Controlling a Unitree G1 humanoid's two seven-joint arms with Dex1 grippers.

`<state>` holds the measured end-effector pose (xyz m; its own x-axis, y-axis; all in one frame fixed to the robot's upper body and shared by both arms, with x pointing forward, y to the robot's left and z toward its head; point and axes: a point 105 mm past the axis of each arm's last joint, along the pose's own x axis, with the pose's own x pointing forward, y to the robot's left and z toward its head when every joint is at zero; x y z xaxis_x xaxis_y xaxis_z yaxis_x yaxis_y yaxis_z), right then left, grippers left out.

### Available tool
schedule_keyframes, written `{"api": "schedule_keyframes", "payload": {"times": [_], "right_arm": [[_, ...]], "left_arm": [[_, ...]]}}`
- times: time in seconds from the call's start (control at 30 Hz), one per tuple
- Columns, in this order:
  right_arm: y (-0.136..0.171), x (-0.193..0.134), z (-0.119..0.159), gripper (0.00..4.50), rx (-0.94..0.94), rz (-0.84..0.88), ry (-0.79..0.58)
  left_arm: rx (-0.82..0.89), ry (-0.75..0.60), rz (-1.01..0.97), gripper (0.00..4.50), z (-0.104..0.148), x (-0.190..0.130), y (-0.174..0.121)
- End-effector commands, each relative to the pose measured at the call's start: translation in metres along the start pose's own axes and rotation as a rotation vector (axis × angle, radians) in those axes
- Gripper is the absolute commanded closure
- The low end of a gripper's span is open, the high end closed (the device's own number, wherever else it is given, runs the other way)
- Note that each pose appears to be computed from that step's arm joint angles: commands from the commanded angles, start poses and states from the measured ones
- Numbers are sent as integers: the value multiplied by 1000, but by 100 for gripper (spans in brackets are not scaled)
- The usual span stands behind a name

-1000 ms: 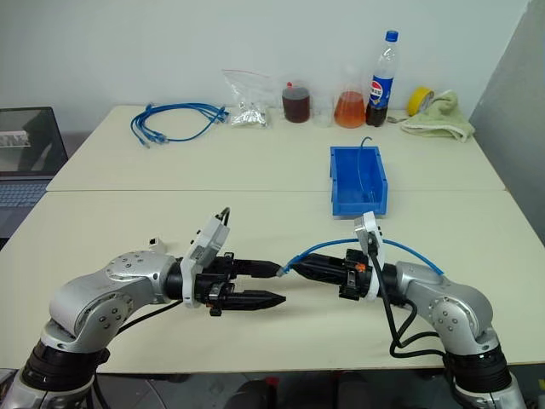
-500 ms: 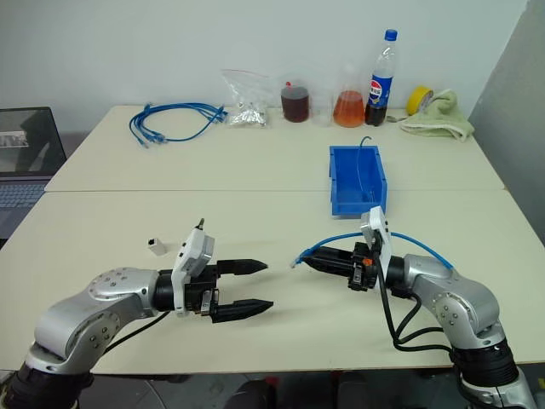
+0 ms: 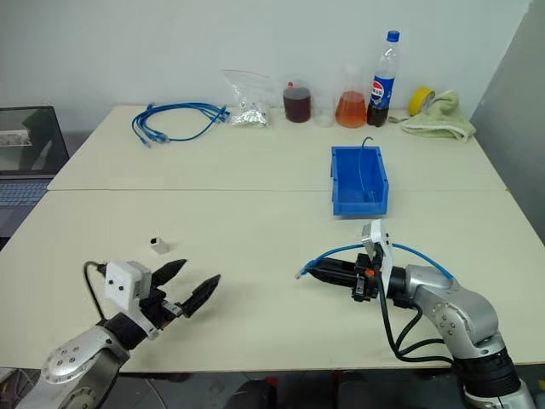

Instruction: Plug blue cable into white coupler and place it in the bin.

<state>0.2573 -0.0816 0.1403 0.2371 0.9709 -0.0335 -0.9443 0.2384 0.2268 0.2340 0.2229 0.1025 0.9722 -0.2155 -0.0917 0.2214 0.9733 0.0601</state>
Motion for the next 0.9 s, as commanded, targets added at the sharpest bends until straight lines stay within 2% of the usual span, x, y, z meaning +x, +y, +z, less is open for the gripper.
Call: {"api": "schedule_keyframes", "payload": {"times": [0.03, 0.23, 0.47, 0.9], "right_arm": [[1, 4, 7, 437, -42, 34, -18], [-1, 5, 6, 437, -43, 47, -18], [-1, 7, 8, 437, -48, 64, -15], [0, 5, 10, 437, -56, 53, -12]], "left_arm": [[67, -4, 204, 0, 4, -10, 23], [-7, 76, 347, 0, -10, -7, 45], [-49, 89, 425, 0, -10, 14, 71], [-26, 137, 389, 0, -13, 37, 85]]}}
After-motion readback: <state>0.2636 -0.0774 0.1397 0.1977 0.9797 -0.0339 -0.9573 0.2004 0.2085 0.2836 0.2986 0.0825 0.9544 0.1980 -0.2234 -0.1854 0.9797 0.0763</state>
